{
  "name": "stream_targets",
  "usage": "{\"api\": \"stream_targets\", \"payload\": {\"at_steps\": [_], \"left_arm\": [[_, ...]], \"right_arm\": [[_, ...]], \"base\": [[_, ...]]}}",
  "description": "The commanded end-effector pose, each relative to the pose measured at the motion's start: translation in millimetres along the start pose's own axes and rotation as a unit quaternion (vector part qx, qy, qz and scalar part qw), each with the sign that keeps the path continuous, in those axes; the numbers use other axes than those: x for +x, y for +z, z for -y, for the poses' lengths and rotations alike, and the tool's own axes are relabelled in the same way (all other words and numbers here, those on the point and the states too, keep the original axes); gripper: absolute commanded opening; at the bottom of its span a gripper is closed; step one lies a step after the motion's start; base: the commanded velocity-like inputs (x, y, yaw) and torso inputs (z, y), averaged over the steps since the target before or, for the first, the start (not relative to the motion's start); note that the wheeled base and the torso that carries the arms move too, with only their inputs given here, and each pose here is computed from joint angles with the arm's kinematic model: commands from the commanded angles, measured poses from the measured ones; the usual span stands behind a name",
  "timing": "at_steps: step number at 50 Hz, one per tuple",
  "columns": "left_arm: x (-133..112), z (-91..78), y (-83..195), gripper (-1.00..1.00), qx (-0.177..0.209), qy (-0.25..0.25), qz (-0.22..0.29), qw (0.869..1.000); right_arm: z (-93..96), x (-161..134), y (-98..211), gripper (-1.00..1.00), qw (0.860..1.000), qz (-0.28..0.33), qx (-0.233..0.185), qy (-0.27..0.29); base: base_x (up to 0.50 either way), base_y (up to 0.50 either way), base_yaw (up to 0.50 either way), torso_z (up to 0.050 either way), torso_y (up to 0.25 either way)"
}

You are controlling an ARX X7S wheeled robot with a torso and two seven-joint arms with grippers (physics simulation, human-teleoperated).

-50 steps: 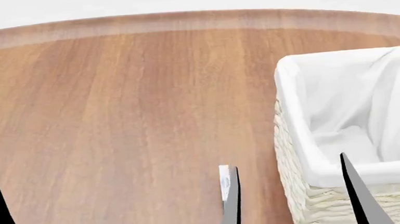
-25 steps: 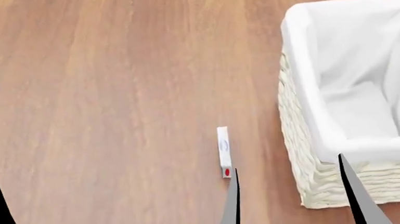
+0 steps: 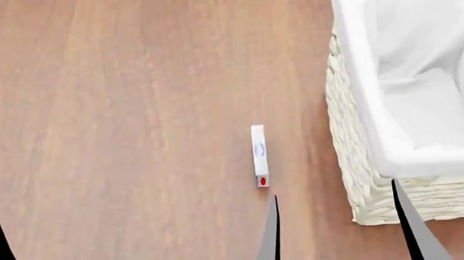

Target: Pick up the alphabet soup and the cream cheese box, and put them in the basket.

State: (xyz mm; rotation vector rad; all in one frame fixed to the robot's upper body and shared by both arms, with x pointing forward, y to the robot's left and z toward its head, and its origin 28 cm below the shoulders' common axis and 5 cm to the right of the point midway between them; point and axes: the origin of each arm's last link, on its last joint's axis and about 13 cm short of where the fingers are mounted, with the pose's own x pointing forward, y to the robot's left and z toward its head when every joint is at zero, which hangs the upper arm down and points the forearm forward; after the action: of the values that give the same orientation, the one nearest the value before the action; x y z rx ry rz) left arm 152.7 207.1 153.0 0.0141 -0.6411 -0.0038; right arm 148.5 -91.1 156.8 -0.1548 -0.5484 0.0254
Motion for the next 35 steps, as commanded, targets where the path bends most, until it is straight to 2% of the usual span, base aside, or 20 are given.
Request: {"api": "stream_targets", "payload": {"at_steps": [1, 8, 35], "left_arm": [[-0.3, 0.2, 0.5, 1.00, -0.004, -0.002, 0.004, 1.000], [-0.1, 0.4, 0.7, 1.00, -0.005, -0.003, 0.005, 1.000], [-2.3, 0.1, -0.5, 1.00, -0.006, -0.004, 0.005, 1.000]], "right_arm": [[0.2, 1.1, -1.8, 1.00, 1.000, -0.008, 0.001, -0.001], [0.3, 1.3, -2.7, 1.00, 1.000, -0.014, 0.005, -0.001], [-0.8, -1.0, -2.0, 1.00, 1.000, -0.010, 0.008, 0.001]], "base": [[0.00, 0.00, 0.00, 0.000, 0.000], [0.00, 0.00, -0.09, 0.000, 0.000], [0.00, 0.00, -0.28, 0.000, 0.000]]}}
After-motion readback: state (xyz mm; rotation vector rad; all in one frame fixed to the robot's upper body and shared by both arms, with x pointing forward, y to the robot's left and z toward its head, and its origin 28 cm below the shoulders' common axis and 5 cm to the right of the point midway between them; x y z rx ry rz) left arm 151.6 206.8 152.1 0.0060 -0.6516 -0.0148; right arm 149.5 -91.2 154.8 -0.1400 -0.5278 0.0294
